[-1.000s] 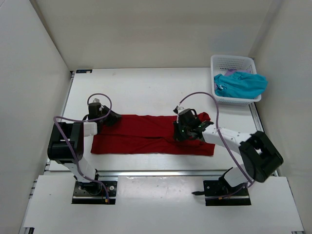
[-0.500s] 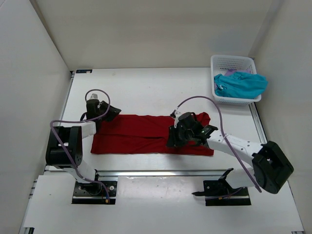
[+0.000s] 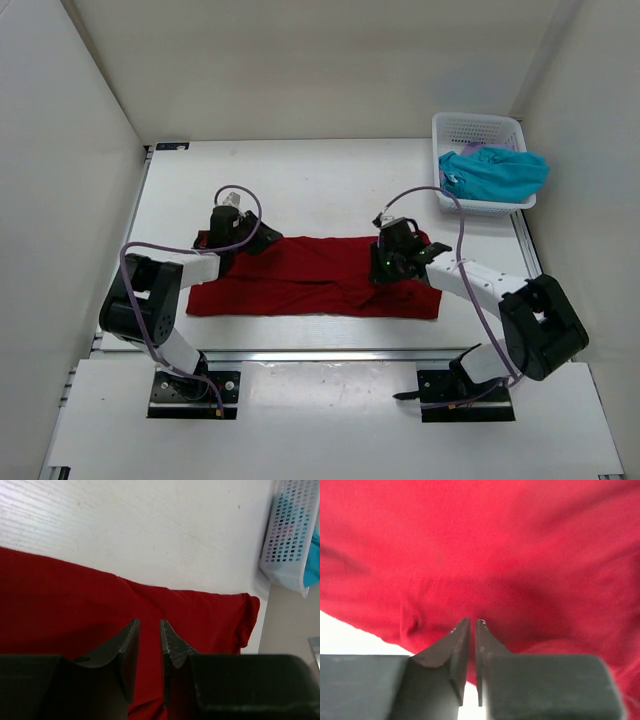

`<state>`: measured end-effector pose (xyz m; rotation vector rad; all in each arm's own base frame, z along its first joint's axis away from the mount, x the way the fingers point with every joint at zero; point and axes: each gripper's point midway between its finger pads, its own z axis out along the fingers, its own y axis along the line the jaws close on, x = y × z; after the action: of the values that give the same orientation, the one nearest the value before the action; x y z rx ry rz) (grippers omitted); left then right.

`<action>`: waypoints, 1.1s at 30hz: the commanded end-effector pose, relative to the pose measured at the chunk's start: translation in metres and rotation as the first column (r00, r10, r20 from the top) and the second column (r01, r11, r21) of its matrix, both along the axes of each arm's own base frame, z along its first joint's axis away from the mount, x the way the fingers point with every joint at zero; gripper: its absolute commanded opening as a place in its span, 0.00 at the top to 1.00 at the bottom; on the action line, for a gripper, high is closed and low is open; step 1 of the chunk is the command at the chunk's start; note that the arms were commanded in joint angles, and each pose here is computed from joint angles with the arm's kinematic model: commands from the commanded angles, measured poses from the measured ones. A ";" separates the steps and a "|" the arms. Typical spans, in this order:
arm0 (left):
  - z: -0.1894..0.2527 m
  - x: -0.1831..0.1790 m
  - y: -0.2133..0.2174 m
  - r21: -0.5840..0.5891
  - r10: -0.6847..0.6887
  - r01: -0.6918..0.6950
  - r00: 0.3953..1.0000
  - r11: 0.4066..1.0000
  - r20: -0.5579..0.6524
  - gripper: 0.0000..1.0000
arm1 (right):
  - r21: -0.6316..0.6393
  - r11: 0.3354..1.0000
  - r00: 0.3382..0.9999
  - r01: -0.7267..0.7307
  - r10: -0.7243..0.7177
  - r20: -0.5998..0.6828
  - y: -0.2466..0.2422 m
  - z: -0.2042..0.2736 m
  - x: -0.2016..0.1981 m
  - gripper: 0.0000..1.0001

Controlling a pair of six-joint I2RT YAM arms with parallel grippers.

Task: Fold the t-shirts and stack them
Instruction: Fold the other side of the tshirt into a rectangle

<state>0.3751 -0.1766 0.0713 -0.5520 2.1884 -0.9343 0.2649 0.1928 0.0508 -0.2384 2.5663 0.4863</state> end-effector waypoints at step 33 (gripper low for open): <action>-0.016 -0.120 -0.096 0.131 -0.400 0.393 0.916 0.910 0.034 0.66 | 0.080 0.923 0.919 0.376 -0.382 0.098 -0.110 0.023 0.099 0.63</action>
<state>0.2590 -0.2683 0.0500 -0.1008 2.3545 -1.0310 0.3454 0.0777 0.0603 0.2812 2.4660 0.3569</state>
